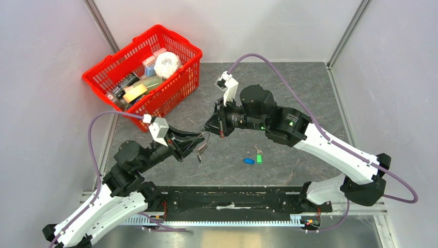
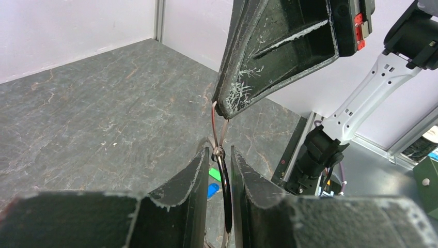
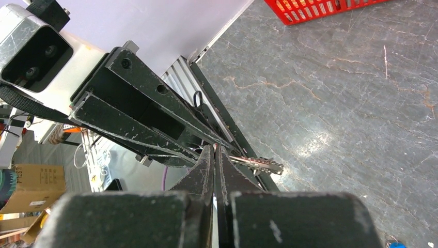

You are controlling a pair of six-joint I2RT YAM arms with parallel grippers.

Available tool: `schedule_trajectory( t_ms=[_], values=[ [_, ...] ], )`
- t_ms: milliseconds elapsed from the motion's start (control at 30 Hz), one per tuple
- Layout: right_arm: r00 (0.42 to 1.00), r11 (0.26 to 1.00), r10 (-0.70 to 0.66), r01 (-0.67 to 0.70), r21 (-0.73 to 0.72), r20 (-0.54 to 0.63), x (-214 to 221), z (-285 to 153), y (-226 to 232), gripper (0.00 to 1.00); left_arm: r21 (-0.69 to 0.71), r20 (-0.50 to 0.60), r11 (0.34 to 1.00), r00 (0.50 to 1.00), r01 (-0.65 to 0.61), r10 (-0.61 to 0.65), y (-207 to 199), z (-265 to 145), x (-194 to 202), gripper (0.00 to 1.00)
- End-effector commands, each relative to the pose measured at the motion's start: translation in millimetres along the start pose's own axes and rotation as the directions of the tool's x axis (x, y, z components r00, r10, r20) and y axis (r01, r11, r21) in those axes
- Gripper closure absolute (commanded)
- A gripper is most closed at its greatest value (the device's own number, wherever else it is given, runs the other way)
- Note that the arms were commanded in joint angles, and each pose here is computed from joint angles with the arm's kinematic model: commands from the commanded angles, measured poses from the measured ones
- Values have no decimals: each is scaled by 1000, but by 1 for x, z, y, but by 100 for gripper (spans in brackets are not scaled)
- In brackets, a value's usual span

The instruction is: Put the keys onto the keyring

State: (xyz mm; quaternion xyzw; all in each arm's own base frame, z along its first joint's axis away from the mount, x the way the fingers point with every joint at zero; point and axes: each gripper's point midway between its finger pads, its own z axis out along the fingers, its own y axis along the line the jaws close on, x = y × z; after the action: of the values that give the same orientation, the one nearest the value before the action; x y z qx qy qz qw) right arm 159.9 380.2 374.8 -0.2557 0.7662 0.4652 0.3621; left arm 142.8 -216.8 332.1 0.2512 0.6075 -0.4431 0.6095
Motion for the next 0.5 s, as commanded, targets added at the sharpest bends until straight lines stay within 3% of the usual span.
schedule_trajectory(
  t_ms=[0, 467],
  values=[
    [996, 1000, -8, 10, -26, 84, -25, -9, 14, 100, 4, 80, 1000, 996, -24, 24, -5, -1, -29, 72],
    [999, 1000, 1, 0, -4, 53, -17, 0, 8, 100, -13, 88, 999, 995, -43, 44, -2, 2, -34, 69]
  ],
)
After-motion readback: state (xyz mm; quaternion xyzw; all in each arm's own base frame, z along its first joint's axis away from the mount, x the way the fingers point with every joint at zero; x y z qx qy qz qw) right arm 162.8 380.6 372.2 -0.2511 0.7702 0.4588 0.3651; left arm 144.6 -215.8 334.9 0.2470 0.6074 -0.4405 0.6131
